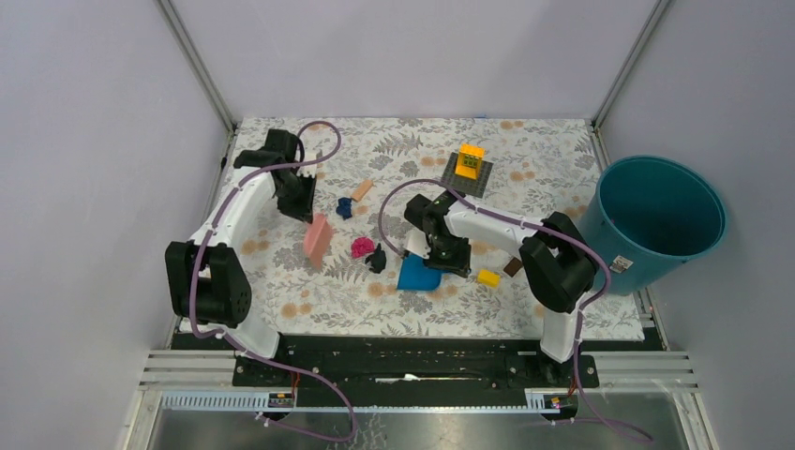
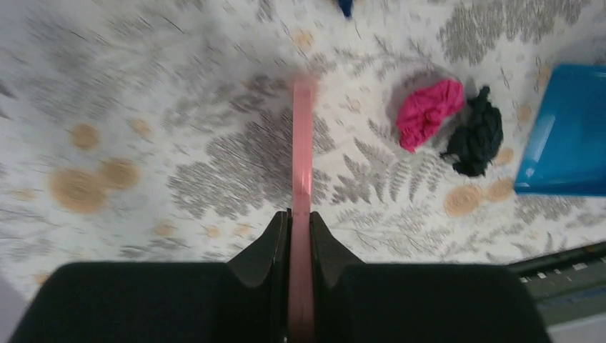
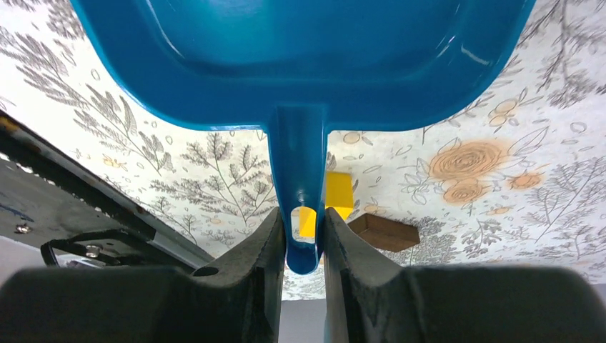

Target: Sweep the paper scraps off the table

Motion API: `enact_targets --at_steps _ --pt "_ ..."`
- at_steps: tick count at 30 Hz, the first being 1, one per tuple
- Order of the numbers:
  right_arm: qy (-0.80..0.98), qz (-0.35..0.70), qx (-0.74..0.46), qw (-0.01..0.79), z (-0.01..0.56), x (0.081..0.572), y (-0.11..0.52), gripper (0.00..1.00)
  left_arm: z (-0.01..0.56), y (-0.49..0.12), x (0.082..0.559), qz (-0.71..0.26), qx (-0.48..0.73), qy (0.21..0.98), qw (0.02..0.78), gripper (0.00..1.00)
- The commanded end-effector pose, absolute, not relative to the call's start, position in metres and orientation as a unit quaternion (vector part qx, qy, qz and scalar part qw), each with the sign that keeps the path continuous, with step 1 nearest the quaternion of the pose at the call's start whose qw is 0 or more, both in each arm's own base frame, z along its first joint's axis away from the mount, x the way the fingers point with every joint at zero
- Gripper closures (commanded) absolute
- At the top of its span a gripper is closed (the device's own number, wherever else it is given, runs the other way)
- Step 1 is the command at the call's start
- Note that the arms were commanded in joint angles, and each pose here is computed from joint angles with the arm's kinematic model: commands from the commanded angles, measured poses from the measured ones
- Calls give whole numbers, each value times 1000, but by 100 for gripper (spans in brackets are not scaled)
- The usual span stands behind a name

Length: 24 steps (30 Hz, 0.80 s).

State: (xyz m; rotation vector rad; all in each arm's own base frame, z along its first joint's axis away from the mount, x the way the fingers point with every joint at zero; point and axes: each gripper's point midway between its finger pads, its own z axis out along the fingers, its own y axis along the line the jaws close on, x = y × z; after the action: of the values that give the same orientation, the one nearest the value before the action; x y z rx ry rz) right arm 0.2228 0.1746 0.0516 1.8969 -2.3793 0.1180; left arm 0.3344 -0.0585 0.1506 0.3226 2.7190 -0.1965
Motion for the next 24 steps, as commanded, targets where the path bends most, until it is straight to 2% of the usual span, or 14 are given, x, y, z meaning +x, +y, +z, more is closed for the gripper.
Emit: enact_targets --at_steps 1,9,16,19,24 --pt "-785 43 616 34 56 228 191 100 143 -94 304 -162 55 972 162 100" --pt "-788 25 614 32 52 231 213 100 132 -153 279 -312 20 945 93 100" --pt "-795 7 605 34 50 232 225 100 167 -201 276 -436 43 896 66 100" --pt "-795 7 605 34 50 232 225 100 175 -204 280 -438 56 894 78 100" --pt "-795 12 606 26 56 231 216 100 184 -183 299 -381 75 912 132 100"
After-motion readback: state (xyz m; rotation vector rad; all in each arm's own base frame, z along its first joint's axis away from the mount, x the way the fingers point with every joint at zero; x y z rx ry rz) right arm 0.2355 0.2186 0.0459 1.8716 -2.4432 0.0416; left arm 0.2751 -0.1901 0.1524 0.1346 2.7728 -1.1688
